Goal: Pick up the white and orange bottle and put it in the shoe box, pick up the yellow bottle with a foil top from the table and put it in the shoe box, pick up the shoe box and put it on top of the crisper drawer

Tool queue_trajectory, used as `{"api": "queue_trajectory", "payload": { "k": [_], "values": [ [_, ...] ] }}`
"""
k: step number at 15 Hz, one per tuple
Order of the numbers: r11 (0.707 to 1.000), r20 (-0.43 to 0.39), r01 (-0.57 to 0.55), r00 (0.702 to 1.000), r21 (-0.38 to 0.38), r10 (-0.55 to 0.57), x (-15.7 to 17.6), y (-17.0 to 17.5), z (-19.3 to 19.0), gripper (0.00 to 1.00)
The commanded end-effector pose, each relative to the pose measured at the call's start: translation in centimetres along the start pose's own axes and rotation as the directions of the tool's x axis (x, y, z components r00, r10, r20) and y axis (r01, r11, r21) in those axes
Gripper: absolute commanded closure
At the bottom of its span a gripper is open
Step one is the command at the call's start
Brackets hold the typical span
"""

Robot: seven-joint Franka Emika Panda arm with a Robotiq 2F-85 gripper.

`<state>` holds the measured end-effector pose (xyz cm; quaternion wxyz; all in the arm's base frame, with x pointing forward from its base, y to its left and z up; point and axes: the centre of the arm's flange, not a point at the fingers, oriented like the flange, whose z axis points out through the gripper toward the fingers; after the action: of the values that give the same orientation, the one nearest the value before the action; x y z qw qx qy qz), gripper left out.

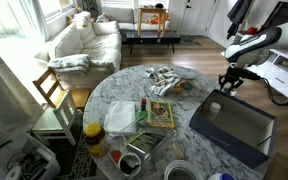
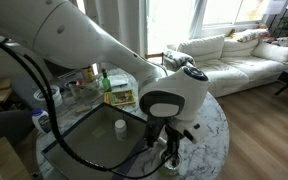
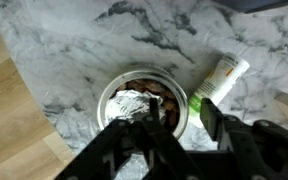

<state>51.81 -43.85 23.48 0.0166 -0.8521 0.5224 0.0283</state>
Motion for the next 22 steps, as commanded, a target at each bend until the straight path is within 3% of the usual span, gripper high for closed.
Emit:
{"api": "queue_trajectory", "payload": {
  "k": [1,2,3,4,6,10,22],
  "values": [
    [1.000,-0.006,-0.003,1.000,0.023,0.003,1.1,0.0,1.4,0.26],
    [1.000,-0.005,-0.003,1.000,0.019,0.003,1.1,0.0,1.6,0.21],
    [1.000,-0.002,-0.003,1.000,0.018,0.003,1.2,0.0,1.7,0.36],
    [1.000,-0.002,-0.005,1.000,0.017,0.005,1.3,0.0,1.7,0.58],
    [1.000,-0.007,-0.002,1.000,0.015,0.003,1.5,0.0,1.4,0.65],
    [1.000,-0.017,0.006,1.000,0.018,-0.005,1.8,-0.4,0.3,0.98],
    [0.997,-0.017,0.067,0.998,-0.047,-0.068,1.5,-2.2,-2.6,0.97]
  ]
}}
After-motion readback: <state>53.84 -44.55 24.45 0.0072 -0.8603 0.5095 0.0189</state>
